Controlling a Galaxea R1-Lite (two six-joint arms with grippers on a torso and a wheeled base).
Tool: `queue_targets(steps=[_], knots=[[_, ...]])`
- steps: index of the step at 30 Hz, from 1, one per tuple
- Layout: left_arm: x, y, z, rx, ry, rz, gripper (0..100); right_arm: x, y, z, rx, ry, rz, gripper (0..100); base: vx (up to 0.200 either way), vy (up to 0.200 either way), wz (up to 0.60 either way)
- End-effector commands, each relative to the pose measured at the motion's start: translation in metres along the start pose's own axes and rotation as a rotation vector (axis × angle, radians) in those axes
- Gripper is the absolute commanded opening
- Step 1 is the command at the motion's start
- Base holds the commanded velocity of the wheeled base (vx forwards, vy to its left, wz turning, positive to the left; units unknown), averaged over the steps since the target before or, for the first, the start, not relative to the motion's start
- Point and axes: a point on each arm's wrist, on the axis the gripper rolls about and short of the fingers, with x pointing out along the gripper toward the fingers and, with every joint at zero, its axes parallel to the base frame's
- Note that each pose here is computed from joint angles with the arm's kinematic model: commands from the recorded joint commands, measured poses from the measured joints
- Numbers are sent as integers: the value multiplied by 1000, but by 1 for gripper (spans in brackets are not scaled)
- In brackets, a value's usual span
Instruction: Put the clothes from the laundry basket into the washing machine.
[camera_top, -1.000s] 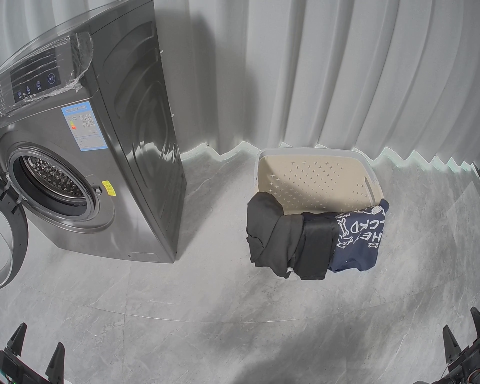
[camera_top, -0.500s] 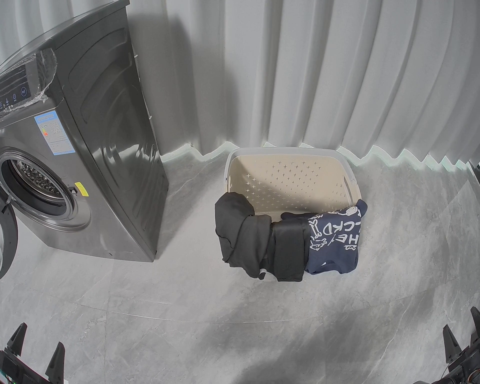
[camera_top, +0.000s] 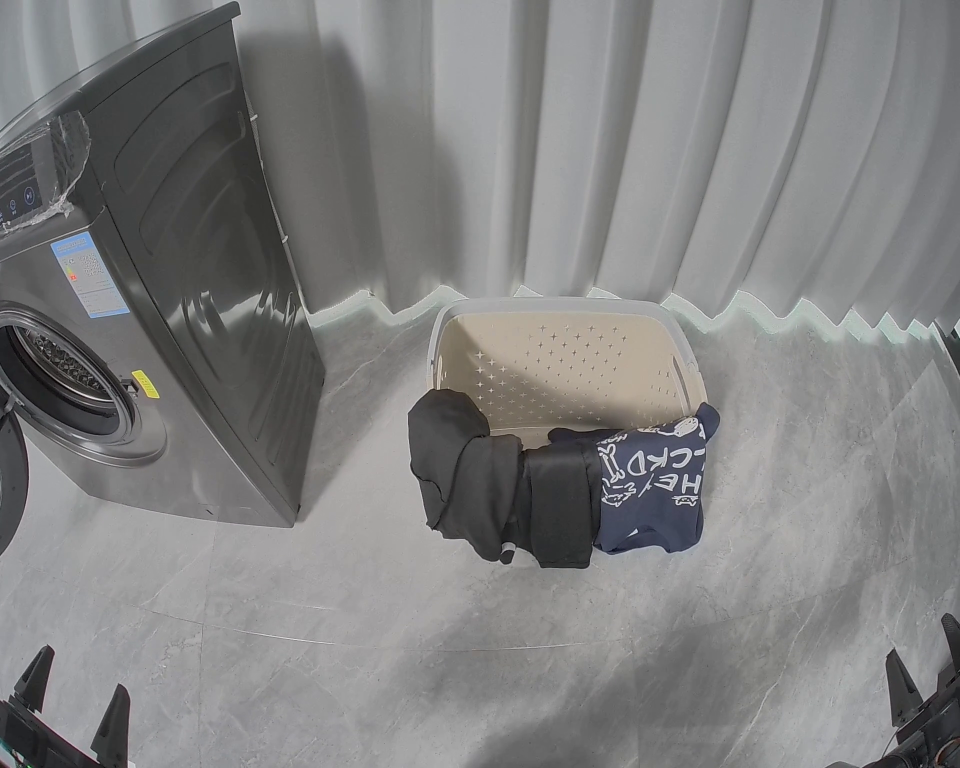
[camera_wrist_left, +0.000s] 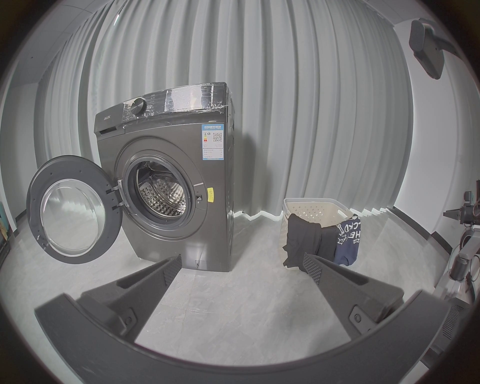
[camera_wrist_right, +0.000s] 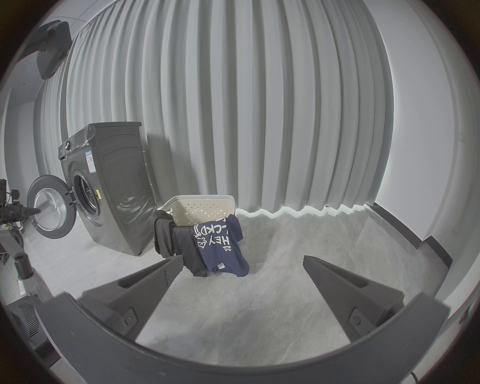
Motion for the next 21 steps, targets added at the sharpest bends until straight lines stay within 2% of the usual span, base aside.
queue_targets(steps=[1, 13, 21], knots=[[0, 0, -5, -1, -2, 0, 100, 0, 0, -5, 0, 1, 1, 100, 200, 0, 0], [0, 0, -5, -1, -2, 0, 100, 0, 0, -5, 0, 0, 1, 100, 0, 0, 0], [0, 0, -5, -1, -2, 0, 100, 0, 0, -5, 0, 1, 1, 100, 0, -200, 0]])
